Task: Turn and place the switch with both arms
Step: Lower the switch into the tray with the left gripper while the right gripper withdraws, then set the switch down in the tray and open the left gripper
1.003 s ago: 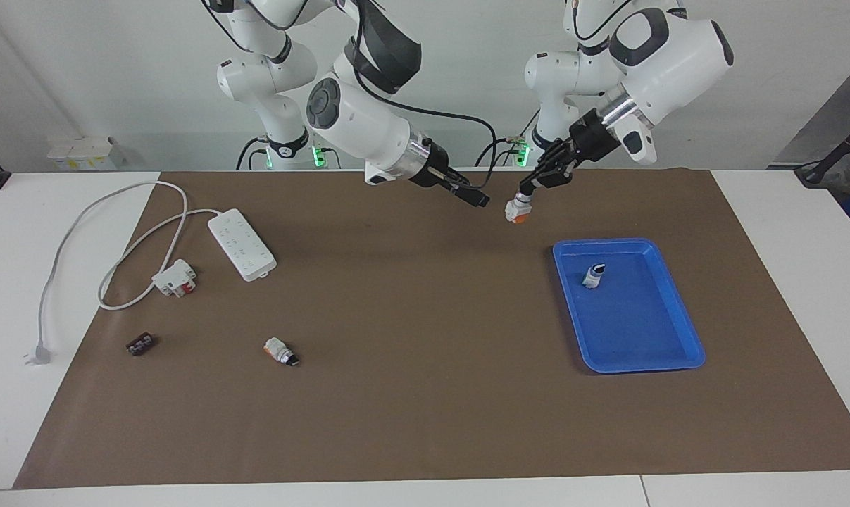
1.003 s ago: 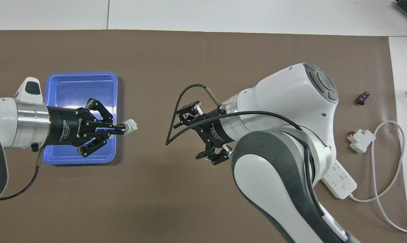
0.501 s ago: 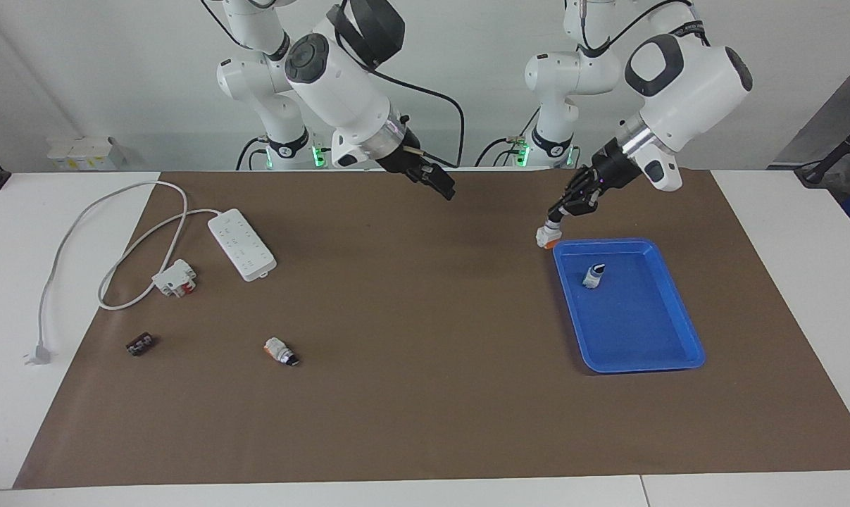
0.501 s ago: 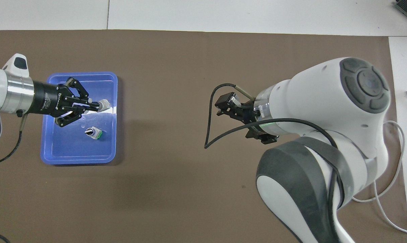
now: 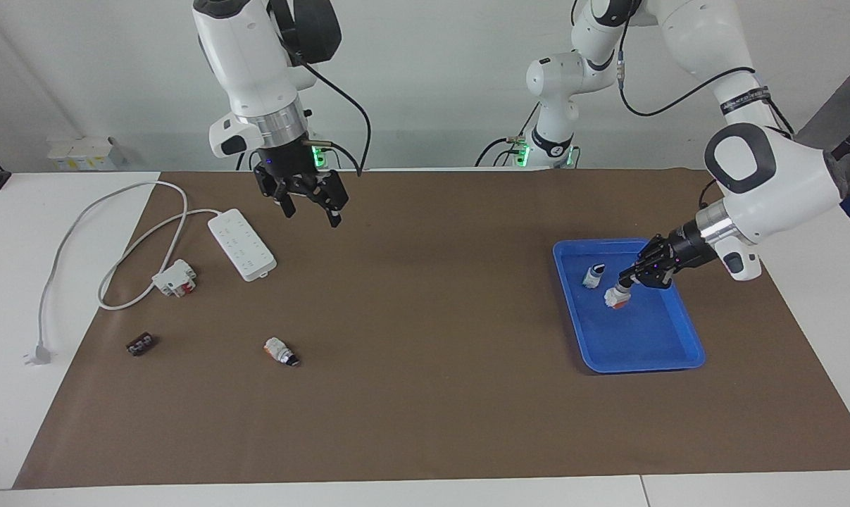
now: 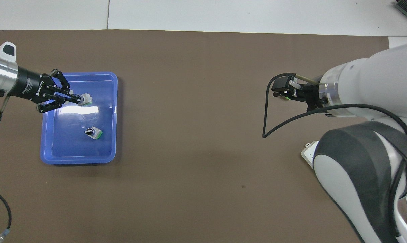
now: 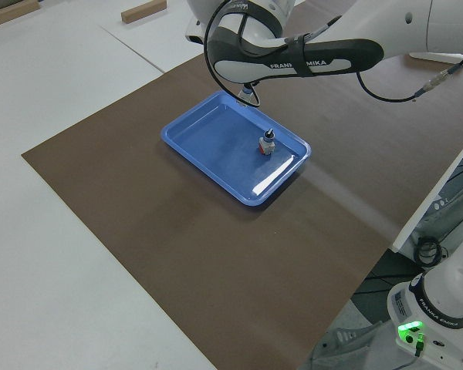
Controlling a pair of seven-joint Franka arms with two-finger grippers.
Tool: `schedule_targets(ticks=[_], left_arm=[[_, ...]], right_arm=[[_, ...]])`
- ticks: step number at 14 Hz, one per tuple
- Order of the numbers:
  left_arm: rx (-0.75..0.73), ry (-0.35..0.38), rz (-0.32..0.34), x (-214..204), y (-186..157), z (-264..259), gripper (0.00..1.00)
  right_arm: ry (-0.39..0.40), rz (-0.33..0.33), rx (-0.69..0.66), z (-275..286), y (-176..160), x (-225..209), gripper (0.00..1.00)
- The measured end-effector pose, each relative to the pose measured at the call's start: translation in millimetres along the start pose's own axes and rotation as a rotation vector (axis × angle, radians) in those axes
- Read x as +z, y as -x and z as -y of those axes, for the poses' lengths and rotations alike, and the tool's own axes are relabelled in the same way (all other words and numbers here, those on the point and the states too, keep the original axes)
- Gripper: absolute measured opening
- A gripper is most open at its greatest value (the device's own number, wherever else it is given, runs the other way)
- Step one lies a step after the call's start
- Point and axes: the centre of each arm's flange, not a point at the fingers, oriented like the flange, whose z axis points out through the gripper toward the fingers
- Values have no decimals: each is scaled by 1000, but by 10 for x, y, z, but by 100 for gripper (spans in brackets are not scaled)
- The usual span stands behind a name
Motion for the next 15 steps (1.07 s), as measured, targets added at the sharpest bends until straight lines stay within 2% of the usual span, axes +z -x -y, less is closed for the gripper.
schedule_targets(ticks=[2, 4, 9, 15], left_arm=[[44, -13, 23, 7, -247, 163, 10], [86, -23, 44, 43, -351, 261, 10], [132, -84, 123, 453, -361, 521, 10], [139, -96, 133, 523, -295, 624, 10]], right_arm=[[57, -3, -43, -94, -15, -74, 100], [96, -4, -86, -182, -3, -186, 100], [121, 29, -270, -745, -141, -507, 100], [131, 43, -384, -1275, -385, -600, 100]])
